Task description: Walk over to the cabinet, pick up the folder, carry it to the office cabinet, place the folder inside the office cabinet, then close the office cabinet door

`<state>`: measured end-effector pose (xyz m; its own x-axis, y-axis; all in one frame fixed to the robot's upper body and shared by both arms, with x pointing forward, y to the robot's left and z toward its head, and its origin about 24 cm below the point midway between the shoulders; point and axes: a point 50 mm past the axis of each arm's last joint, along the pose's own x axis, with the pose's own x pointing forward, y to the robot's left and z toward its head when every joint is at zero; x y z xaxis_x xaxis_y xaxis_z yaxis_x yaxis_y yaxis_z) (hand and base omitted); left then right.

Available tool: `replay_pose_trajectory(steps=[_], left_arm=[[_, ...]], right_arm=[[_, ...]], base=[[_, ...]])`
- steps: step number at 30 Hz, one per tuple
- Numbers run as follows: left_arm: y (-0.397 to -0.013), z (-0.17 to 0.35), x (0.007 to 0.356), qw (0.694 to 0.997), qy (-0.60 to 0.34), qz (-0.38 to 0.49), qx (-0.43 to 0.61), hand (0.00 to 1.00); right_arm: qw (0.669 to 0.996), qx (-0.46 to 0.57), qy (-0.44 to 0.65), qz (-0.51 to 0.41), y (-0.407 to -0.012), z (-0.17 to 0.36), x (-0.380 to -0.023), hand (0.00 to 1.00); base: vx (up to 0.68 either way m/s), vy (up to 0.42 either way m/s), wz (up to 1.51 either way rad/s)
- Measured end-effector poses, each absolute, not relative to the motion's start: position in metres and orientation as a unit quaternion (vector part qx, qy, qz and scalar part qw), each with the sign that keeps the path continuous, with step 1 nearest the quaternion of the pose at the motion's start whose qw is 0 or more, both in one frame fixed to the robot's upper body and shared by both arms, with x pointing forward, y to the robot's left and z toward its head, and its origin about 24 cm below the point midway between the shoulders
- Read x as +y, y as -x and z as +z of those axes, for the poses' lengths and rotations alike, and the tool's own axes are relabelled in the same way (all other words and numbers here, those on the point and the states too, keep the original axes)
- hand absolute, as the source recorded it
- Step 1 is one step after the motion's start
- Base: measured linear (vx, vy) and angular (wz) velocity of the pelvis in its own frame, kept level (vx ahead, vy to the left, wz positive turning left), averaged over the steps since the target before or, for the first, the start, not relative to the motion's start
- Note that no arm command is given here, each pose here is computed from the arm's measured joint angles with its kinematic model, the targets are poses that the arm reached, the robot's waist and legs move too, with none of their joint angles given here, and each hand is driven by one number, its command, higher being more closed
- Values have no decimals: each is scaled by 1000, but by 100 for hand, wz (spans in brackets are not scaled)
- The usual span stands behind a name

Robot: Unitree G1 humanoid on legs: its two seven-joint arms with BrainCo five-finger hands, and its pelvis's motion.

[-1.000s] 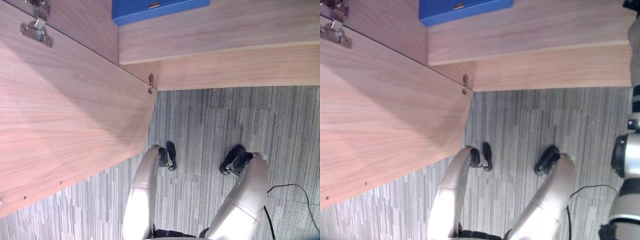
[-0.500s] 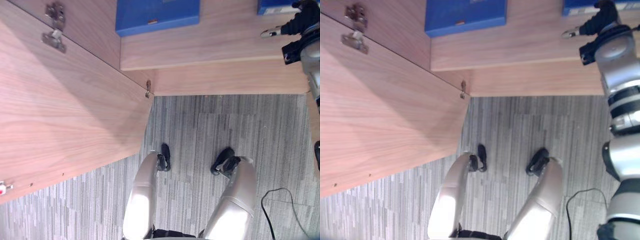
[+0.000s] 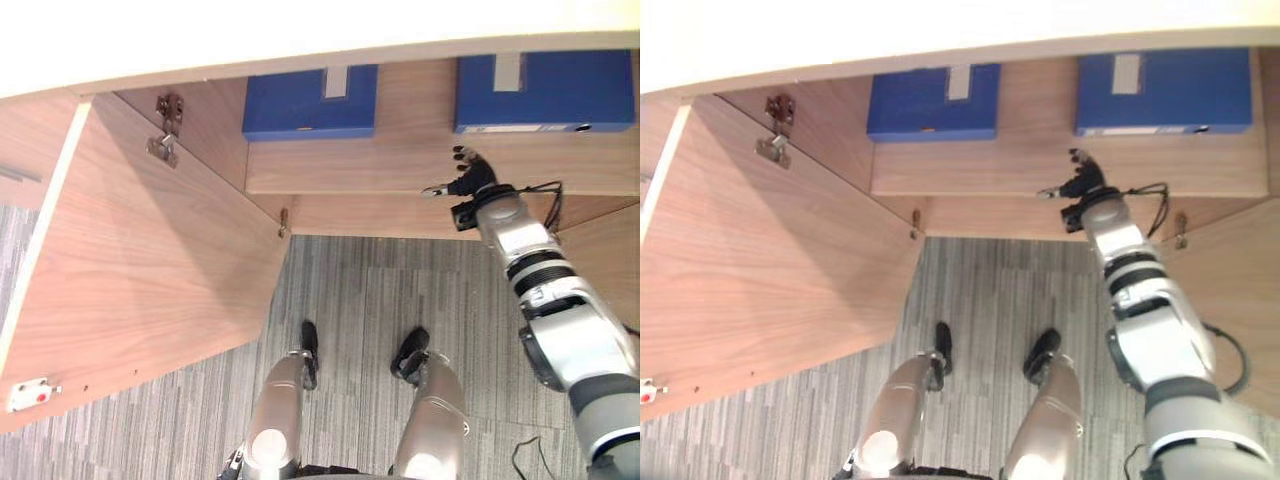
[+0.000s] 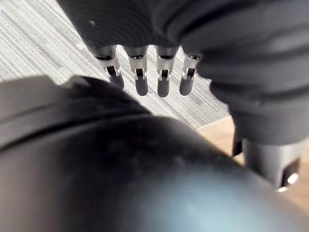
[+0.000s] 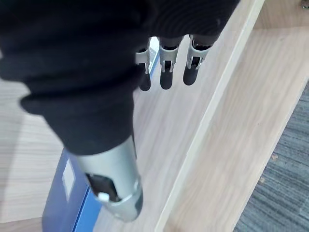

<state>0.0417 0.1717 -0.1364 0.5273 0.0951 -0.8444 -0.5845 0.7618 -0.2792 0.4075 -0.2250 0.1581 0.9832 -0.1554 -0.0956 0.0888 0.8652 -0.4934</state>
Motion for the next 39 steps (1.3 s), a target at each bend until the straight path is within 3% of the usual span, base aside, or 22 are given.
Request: replay_pose_trajectory(steps=[3, 9, 13, 17, 20, 24, 27, 29, 33, 39], left_arm=[[-40, -136, 178, 829, 272, 215, 440, 0], [-34, -138, 185, 820, 273, 245, 440, 0], [-35, -139, 188, 814, 274, 273, 434, 0], [-52, -144, 186, 802, 297, 308, 417, 0], [-49, -149, 189, 788, 292, 330, 429, 0], [-45, -156, 199, 772, 276, 359, 445, 0], [-54, -158, 200, 773, 275, 361, 443, 0], [-71, -158, 197, 789, 259, 339, 443, 0], [-105, -152, 186, 819, 251, 292, 425, 0], [-95, -153, 190, 816, 245, 301, 429, 0]], right_arm=[[973, 92, 202, -63, -403, 134, -219, 0], [974, 205, 63, -73, -367, 36, -196, 0], [939, 328, -34, -99, -299, -55, -171, 0], [860, 459, -138, -172, -181, -136, -154, 0], [851, 445, -165, -225, -160, -141, -165, 0], [812, 469, -177, -299, -120, -153, -185, 0], [785, 468, -204, -352, -102, -156, -197, 0], [767, 463, -215, -390, -86, -156, -210, 0], [756, 458, -219, -414, -72, -156, -215, 0], [768, 439, -207, -419, -71, -149, -218, 0]], base=[[50, 24, -8], [63, -2, -11], [40, -20, -26], [30, 4, -69], [-27, 123, -103], [26, 101, -91], [84, 101, -103], [114, 93, -117], [38, 73, -122], [103, 17, -78]])
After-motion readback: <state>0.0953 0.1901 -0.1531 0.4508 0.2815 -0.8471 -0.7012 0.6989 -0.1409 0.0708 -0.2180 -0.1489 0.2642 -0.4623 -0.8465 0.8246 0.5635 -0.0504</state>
